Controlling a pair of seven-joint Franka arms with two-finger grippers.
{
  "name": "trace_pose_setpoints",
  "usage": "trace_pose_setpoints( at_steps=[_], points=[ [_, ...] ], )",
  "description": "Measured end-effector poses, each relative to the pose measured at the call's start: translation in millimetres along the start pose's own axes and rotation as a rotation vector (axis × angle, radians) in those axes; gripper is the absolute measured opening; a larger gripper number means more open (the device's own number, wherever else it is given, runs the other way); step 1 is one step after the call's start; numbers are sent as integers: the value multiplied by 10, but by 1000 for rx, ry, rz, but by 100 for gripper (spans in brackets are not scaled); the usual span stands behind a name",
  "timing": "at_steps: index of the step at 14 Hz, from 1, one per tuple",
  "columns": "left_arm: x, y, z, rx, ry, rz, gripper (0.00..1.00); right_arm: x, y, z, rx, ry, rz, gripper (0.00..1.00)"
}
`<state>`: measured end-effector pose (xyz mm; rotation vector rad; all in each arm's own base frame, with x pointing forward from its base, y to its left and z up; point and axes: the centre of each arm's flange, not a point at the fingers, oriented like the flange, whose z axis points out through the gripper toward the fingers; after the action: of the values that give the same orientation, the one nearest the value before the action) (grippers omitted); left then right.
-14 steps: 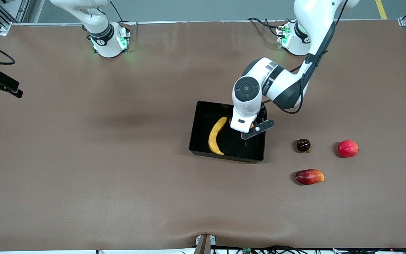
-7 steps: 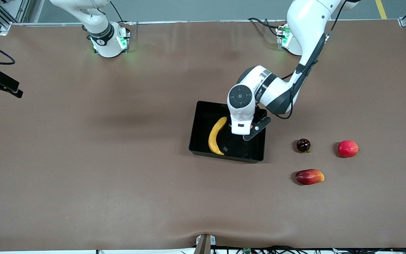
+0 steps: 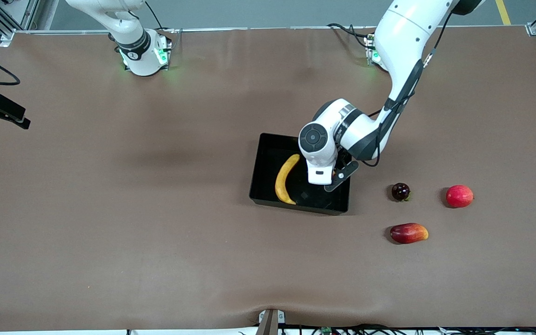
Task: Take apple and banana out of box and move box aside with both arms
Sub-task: 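Lower the left gripper and grasp the red apple in the tray, then carry the apple out of the tray and set it beside the mango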
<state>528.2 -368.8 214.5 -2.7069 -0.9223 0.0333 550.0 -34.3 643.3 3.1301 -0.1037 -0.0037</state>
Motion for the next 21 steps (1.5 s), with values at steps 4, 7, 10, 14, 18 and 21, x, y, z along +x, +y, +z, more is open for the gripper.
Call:
trace_pose_setpoints(
  at_steps=[4, 7, 10, 14, 18, 21],
  points=[
    [27, 42, 150, -12, -9, -12, 100, 0, 0, 0, 0, 0, 0, 100],
    [34, 67, 196, -18, -12, -22, 76, 0, 0, 0, 0, 0, 0, 100],
    [97, 85, 146, -36, -11, -26, 76, 0, 0, 0, 0, 0, 0, 100],
    [196, 116, -321, -110, 22, 60, 76, 0, 0, 0, 0, 0, 0, 100],
    [337, -98, -1263, -167, 29, 148, 75, 0, -3, 0, 0, 0, -1, 100],
    [970, -483, -1786, -180, 19, 231, 75, 0, -4, 0, 0, 0, -1, 100]
  ],
)
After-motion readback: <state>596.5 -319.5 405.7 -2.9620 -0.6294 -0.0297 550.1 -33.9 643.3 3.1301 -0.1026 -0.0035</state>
